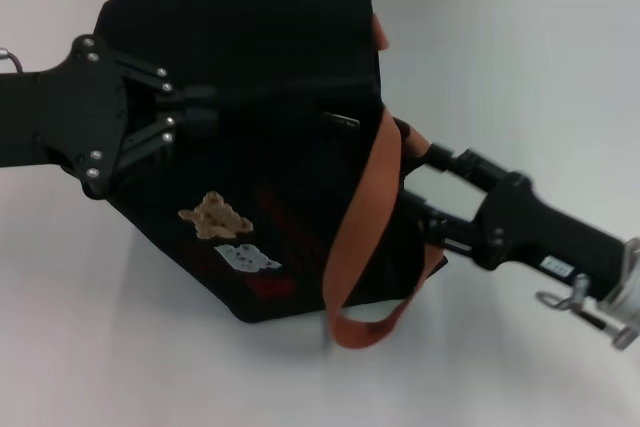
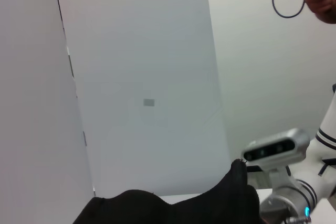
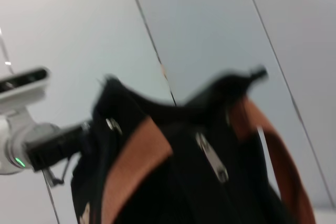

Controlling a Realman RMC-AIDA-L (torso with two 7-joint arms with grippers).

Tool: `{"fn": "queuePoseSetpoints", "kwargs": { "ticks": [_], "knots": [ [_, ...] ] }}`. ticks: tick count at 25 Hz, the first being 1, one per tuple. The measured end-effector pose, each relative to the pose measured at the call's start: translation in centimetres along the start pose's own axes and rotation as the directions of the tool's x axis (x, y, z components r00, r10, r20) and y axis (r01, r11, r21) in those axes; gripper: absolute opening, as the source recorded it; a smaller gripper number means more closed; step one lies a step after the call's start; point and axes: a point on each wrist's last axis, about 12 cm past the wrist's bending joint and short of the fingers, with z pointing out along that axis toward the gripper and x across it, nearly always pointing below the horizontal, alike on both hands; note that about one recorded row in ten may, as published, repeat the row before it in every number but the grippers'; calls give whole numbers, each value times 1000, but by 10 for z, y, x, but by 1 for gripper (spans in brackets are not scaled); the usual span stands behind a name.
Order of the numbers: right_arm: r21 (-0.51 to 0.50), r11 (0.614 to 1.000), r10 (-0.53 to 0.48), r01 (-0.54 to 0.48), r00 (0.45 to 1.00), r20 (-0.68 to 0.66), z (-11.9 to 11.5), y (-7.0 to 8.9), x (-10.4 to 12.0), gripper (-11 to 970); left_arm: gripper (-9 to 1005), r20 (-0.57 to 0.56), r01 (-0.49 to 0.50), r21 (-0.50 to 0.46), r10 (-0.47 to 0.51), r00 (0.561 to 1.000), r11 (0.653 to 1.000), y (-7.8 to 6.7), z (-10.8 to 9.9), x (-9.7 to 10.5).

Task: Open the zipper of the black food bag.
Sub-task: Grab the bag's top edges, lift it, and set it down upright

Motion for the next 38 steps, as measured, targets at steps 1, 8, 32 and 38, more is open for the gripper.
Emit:
{"fn": "queuePoseSetpoints", "kwargs": {
  "ticks": [1,8,32,38],
  "knots": [
    [-6,999,-32,32,999,15,-3,-1,-4,833,83,-1,1,5,-1,1000,1000,0,1,0],
    [53,934,-357,353,929,98,-16,-8,-22,831,82,-5,13,46,-13,1000,999,-3,11,3],
    [230,620,-773,750,635,12,3,-3,-9,830,81,52,71,-13,-70,996,997,0,17,17],
    [214,626,-771,750,636,26,7,-1,-8,830,81,48,60,-13,-59,997,998,1,18,17]
  ]
}}
